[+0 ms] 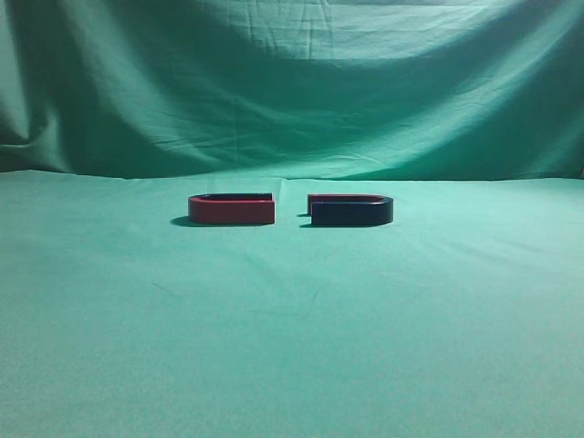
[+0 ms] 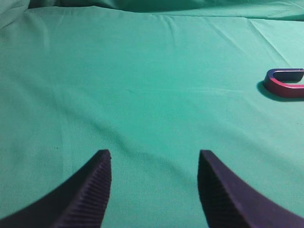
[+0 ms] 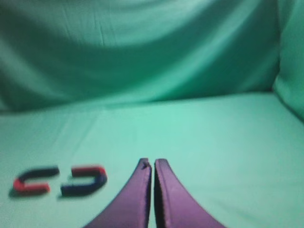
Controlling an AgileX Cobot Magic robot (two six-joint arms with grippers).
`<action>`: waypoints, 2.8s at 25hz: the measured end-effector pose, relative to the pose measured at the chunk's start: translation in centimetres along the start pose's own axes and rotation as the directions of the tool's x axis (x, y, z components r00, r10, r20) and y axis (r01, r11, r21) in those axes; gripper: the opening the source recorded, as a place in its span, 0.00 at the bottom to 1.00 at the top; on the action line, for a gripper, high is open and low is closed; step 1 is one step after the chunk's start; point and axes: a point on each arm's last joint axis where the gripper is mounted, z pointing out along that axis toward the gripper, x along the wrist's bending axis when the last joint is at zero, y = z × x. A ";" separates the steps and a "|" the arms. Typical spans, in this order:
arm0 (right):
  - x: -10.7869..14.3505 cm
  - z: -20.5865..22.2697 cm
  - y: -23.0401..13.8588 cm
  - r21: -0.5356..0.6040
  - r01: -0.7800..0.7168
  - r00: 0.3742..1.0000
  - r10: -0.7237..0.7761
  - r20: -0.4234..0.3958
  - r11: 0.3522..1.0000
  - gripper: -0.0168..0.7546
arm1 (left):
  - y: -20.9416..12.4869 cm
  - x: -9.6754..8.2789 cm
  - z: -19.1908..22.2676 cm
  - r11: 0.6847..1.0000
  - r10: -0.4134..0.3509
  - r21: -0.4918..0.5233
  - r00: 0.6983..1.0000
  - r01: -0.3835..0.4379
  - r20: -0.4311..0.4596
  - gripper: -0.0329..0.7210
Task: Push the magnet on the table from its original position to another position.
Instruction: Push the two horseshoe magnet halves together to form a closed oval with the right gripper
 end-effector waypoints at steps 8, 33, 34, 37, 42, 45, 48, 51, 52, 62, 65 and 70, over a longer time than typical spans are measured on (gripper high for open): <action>1.0 6.5 3.1 0.507 0.017 0.999 0.008 -0.048 0.862 0.02 | 0.0 0.0 0.0 1.000 0.000 0.000 1.000 0.000 0.000 0.54; 4.9 30.1 -0.7 0.911 0.058 0.992 0.078 -0.099 0.409 0.02 | 0.0 0.0 0.0 1.000 0.000 0.000 1.000 0.000 0.000 0.54; 5.0 31.1 -1.3 0.915 0.064 0.992 0.074 -0.101 0.397 0.02 | 0.0 0.0 0.0 1.000 0.000 0.000 1.000 0.000 0.000 0.54; 5.9 33.5 -2.8 0.925 0.083 0.991 0.070 -0.117 0.371 0.02 | 0.0 0.0 0.0 1.000 0.000 0.000 1.000 0.000 0.000 0.54; 7.3 36.4 -5.1 0.931 0.122 0.989 0.041 -0.144 0.343 0.02 | 0.0 0.0 0.0 1.000 0.000 0.000 1.000 0.000 0.000 0.54; 7.4 37.7 -6.1 0.938 0.123 0.991 0.010 -0.133 0.325 0.02 | 0.0 0.0 0.0 1.000 0.000 0.000 1.000 0.000 0.000 0.54; 7.2 38.5 -6.8 0.945 0.121 0.992 -0.011 -0.123 0.304 0.02 | 0.0 0.0 0.0 1.000 0.000 0.000 1.000 0.000 0.000 0.54; 7.2 38.8 -6.9 0.946 0.114 0.993 -0.010 -0.117 0.304 0.02 | 0.0 0.0 0.0 1.000 0.000 0.000 1.000 0.000 0.000 0.54; 7.3 38.9 -6.9 0.945 0.114 0.993 -0.010 -0.117 0.308 0.02 | 0.0 0.0 0.0 1.000 0.000 0.000 1.000 0.000 0.000 0.54; 10.6 38.6 -7.6 0.925 0.176 0.983 -0.016 -0.181 0.337 0.02 | 0.0 0.0 0.0 1.000 0.000 0.000 1.000 0.000 0.000 0.54; 11.0 38.6 -7.6 0.923 0.164 0.985 -0.007 -0.173 0.347 0.02 | 0.0 0.0 0.0 1.000 0.000 0.000 1.000 0.000 0.000 0.54; 11.3 38.9 -7.4 0.922 0.166 0.985 -0.007 -0.174 0.349 0.02 | 0.0 0.0 0.0 1.000 0.000 0.000 1.000 0.000 0.000 0.54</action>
